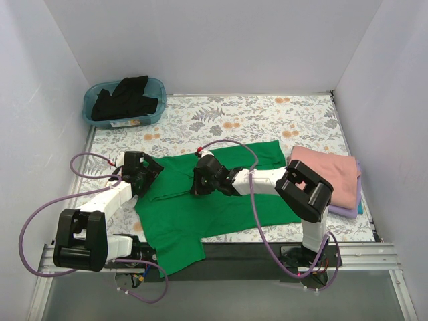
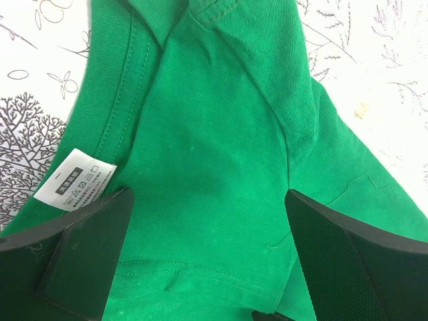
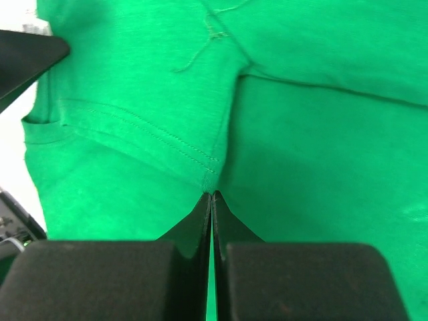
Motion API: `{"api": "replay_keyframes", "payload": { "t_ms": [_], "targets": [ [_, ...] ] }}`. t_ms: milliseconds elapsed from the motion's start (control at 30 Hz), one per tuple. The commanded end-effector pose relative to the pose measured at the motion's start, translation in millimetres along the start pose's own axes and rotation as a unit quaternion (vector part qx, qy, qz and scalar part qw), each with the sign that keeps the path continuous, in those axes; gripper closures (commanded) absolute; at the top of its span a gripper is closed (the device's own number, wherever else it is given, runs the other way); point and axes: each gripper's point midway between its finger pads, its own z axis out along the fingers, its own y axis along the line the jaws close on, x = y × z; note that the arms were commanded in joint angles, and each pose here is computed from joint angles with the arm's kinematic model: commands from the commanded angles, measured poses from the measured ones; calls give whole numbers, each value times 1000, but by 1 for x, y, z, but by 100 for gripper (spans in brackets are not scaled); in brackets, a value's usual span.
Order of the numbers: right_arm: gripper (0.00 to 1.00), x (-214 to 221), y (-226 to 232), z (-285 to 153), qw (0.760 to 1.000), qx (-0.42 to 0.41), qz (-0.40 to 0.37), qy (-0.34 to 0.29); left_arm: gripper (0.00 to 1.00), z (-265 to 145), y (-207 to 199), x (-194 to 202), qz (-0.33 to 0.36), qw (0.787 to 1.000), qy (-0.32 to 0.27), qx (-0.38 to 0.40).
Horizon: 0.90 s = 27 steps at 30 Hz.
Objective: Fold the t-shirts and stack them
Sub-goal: Fold the tshirt
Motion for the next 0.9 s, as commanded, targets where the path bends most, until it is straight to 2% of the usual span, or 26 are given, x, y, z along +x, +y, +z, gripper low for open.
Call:
{"api": "replay_keyframes", "payload": {
  "t_ms": [0, 167, 200, 233, 300, 333, 367, 467, 667, 867],
  "targets": [
    [99, -8, -6, -8, 1000, 18, -1, -16, 2, 1, 44, 6, 10, 997, -1, -77],
    [98, -9, -3, -9, 1000, 13, -11, -14, 2, -2, 41, 5, 12, 998, -5, -68],
    [93, -9, -2, -10, 1000, 11, -12, -13, 2, -3, 41, 4, 12, 998, -6, -66],
    [75, -11, 3, -15, 1000, 1, -22, -13, 2, -6, 36, 2, 11, 998, -10, -57],
    [55, -16, 9, -24, 999, -11, -31, -18, 2, -11, 29, -1, 10, 999, -12, -43],
    [38, -18, 10, -27, 999, -13, -37, -21, 2, -13, 23, -5, 9, 999, -17, -34],
    [2, -24, 13, -35, 999, -18, -41, -29, 2, -15, 20, -7, 8, 999, -19, -30],
    [2, -38, 1, -53, 998, -12, -38, -44, 2, -22, 7, -19, 7, 999, -33, -21],
    [1, -72, -67, -93, 994, 57, -21, -91, 2, -30, -13, -35, 5, 999, -47, -8],
    [2, -103, -162, -117, 982, 156, 4, -110, 2, -14, -31, -20, 21, 999, -2, 30]
  ]
}}
